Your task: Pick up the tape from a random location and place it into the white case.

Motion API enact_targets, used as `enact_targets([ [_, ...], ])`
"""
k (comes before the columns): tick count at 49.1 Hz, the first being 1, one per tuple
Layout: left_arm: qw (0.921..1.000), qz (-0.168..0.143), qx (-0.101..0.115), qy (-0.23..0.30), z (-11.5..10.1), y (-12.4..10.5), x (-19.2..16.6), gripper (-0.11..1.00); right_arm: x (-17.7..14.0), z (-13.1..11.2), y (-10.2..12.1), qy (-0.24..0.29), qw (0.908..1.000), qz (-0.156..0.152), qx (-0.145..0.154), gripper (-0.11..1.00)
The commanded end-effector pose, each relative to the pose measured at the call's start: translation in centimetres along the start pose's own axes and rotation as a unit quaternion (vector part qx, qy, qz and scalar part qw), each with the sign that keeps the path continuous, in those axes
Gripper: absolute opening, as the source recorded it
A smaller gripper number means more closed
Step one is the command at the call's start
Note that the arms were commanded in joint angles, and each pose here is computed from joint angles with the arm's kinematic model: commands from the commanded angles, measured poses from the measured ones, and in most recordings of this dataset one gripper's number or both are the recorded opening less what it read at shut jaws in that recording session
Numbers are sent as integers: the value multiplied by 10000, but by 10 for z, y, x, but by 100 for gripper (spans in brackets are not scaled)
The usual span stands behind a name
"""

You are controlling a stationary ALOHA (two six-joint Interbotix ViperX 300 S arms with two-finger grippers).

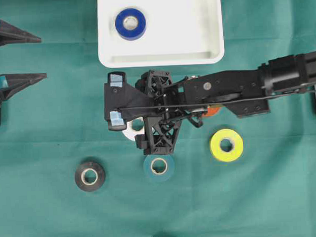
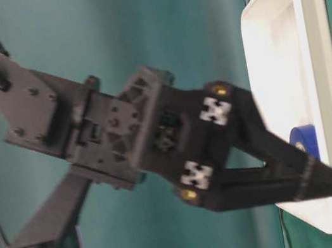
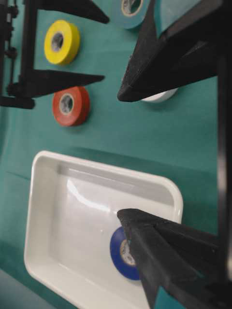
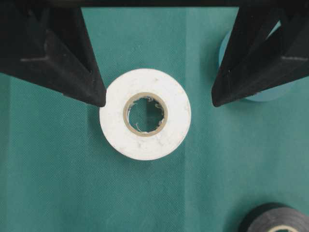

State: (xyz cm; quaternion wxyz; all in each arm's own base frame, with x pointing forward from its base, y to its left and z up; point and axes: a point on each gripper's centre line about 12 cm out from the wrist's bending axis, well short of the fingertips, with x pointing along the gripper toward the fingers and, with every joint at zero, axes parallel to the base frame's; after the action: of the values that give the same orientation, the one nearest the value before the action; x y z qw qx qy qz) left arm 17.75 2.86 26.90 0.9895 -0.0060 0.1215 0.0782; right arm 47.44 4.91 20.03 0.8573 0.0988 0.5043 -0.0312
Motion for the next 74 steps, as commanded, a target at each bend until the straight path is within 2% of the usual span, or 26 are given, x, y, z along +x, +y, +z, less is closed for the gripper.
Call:
enact_targets([
  [1,10000,9,13,-31,4,0,1,97,-5,9,4,-181,9998,64,10,92],
  [11,10000,16,12,8,3,1,1,97,19,1,3,12,9999,13,141,92],
  [33,10000,8,13,23,2,0,1,97,56,-14,7,226,9997,-22,96,92],
  [74,10000,15,11,38,2,1,1,97,85,-27,4,409,9991,-78,99,92],
])
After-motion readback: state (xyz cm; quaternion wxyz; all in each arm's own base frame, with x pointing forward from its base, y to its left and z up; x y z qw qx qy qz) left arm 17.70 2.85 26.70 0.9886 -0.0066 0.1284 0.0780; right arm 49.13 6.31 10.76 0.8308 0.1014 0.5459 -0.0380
